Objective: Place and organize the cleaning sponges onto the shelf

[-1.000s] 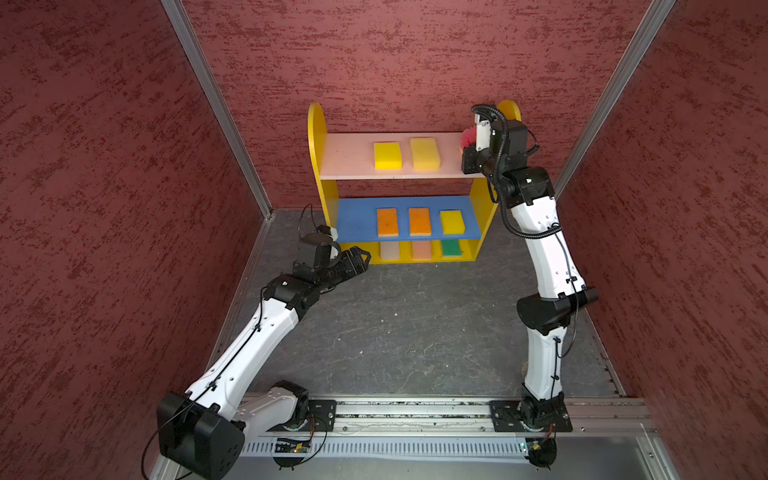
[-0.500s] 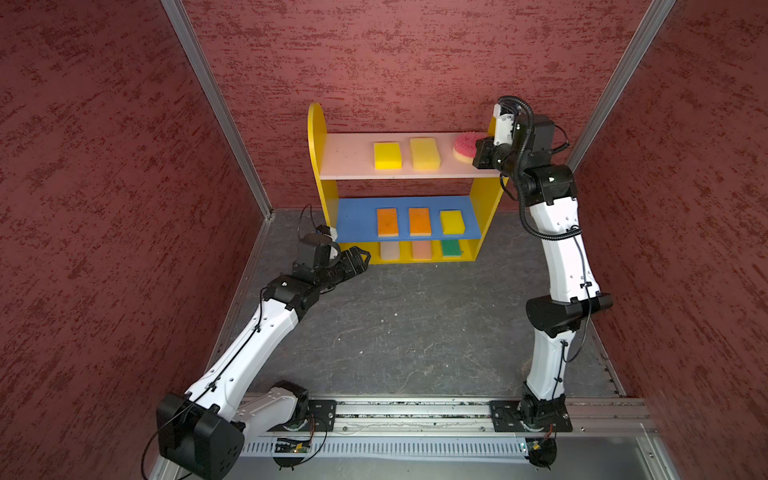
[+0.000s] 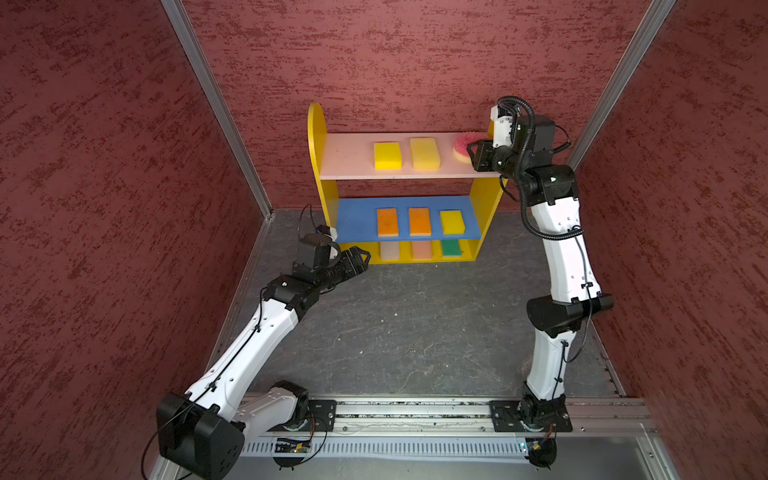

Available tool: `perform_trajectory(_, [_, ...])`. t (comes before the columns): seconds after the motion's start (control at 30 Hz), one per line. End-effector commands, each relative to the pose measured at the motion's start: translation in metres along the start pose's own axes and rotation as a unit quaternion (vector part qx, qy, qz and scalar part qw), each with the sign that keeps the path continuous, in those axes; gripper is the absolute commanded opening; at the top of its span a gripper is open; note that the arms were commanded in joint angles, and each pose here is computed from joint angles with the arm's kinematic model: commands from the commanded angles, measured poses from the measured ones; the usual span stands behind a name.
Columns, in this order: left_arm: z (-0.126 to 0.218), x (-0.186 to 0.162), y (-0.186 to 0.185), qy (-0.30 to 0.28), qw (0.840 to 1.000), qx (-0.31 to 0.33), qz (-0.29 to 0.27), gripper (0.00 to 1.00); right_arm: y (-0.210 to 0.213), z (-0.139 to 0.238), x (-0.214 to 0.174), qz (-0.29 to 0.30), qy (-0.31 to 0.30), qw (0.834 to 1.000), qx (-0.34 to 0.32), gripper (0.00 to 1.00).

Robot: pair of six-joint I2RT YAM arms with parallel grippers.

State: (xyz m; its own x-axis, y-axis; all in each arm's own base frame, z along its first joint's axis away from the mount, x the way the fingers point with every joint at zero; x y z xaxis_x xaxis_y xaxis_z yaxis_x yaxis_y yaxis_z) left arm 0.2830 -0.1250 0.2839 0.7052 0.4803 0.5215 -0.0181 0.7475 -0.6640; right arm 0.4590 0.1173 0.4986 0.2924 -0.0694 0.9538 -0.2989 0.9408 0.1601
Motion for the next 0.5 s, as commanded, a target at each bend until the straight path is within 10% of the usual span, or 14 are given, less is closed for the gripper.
perform_trajectory(0.0, [-0.003,0.001,-0.001,0.002,1.0,-0.011,0.004,0.8,-0.004,0.008,0.001,0.019,0.004,1.0,-0.021,0.44])
perform_trajectory(0.47, [-0.007,0.001,-0.002,0.005,1.0,-0.006,0.006,0.8,-0.012,-0.009,-0.001,0.023,-0.008,0.998,-0.051,0.46])
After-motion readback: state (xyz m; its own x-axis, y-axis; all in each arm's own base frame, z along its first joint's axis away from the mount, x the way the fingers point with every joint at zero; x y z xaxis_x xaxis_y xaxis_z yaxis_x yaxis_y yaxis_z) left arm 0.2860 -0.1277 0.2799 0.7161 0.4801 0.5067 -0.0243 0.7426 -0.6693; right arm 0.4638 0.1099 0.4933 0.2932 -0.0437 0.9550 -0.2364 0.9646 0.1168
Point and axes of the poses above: each gripper's point midway between its finger pads, its own z axis back along the fingers, its own y axis along the line the jaws close on, x = y × z, the point moved 6 cm from there along z, back along the fingers, and after that the axes turned 2 degrees about z, right-handed, at the moved point
